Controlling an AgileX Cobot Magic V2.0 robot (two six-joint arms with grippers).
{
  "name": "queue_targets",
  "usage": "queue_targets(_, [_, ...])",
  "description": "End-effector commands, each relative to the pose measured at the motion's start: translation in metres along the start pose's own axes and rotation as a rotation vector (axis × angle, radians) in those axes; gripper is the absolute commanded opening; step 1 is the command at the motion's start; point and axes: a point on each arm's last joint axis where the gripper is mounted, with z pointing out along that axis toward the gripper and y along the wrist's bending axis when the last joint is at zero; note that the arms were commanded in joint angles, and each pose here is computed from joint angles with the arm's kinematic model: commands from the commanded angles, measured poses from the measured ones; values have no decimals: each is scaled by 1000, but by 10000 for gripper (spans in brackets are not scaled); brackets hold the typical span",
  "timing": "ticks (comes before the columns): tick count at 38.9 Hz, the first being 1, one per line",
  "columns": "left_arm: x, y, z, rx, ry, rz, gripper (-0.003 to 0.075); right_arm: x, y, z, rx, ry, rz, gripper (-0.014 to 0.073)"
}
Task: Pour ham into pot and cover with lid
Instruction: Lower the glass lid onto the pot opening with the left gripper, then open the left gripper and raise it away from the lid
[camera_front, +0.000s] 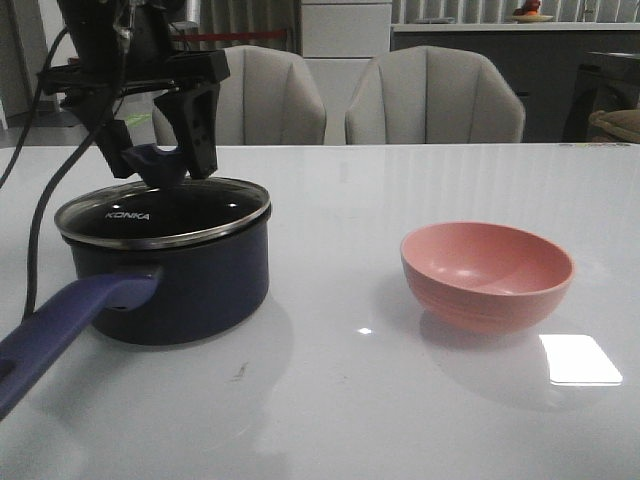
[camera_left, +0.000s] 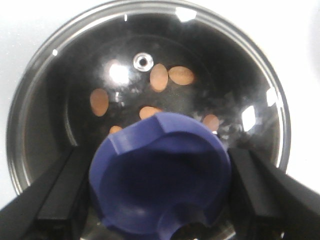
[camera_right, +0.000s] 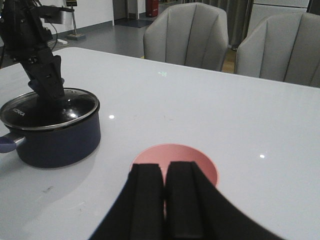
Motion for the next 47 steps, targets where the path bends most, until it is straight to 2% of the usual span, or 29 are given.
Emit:
queue_targets(1, [4,-9,-36,27,-65,17,507,-16,-1,-1,15,-95,-4,169])
queue_targets(23, [3,-10,-39,27,-75,18,509,-16,-1,-1,15,-95,-4,169])
queue_targets(30, [1,-10,-43,28,-92,21,593,-16,-1,-1,15,-95,-4,169])
queue_targets(34, [-1,-11,-48,28,-110,23,606,-16,-1,-1,15,-95,-4,169])
queue_targets(41, [-5,-15,-74,32,-197,36,606,-16,-1,-1,15,-95,-4,169])
queue_targets(47, [12,-19,-123,17,-308,55,606,-16,-1,-1,15,-95,-4,169])
